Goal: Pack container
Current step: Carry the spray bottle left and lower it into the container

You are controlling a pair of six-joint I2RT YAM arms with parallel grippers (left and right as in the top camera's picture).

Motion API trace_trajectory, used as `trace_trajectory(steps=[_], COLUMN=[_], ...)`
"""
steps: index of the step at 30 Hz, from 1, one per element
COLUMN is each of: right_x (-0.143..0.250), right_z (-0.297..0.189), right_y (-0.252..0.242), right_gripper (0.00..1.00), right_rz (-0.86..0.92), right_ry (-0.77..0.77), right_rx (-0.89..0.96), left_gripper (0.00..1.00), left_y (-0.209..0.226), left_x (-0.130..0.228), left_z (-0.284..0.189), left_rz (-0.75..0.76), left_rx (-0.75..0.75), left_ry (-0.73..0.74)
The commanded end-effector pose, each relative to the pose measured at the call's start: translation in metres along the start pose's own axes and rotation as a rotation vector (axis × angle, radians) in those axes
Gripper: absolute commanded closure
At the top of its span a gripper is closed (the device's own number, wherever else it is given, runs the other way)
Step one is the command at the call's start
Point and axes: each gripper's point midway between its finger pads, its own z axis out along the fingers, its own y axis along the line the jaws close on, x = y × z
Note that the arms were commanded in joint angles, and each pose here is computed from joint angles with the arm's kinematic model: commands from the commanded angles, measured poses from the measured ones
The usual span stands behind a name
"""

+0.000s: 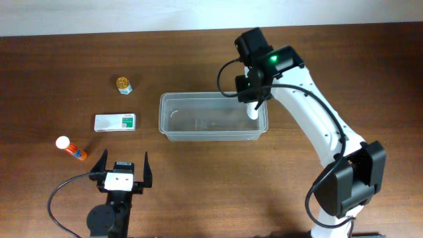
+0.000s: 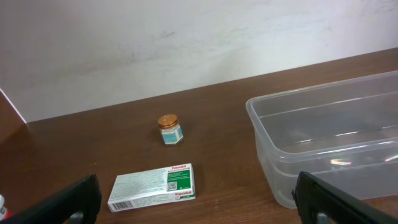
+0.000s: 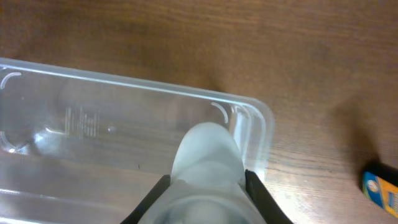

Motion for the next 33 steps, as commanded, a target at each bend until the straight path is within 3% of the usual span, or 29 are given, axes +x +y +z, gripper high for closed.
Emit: trace_trajectory(steps=[1, 14, 30, 32, 33], right_x=[0.0, 0.013, 0.0, 0.0, 0.0], right_z=[0.005, 0.069, 0.069, 0.069, 0.069], right_y=[0.009, 0.011, -0.003, -0.003, -0.003], right_gripper=[0.82, 0.82, 0.81, 0.76, 0.65], right_rz=[-0.006, 0.007, 0.044, 0.044, 0.044], right_ry=[-0.038, -0.092, -0.161, -0.161, -0.158], right_rx=[0.003, -0.01, 0.069, 0.069, 0.07], left_gripper=[0.01, 0.01, 0.01, 0.01, 0.0], left_y=[0.001, 0.002, 0.001, 0.001, 0.001], left_x=[0.003, 0.003, 0.003, 0.003, 0.003], left_z=[0.0, 0.0, 0.0, 0.0, 0.0], left_rz=[0.016, 0.016, 0.016, 0.016, 0.016], left_rx=[-0.009, -0.009, -0.009, -0.009, -0.009], left_ry=[0.004, 0.004, 0.004, 0.004, 0.004])
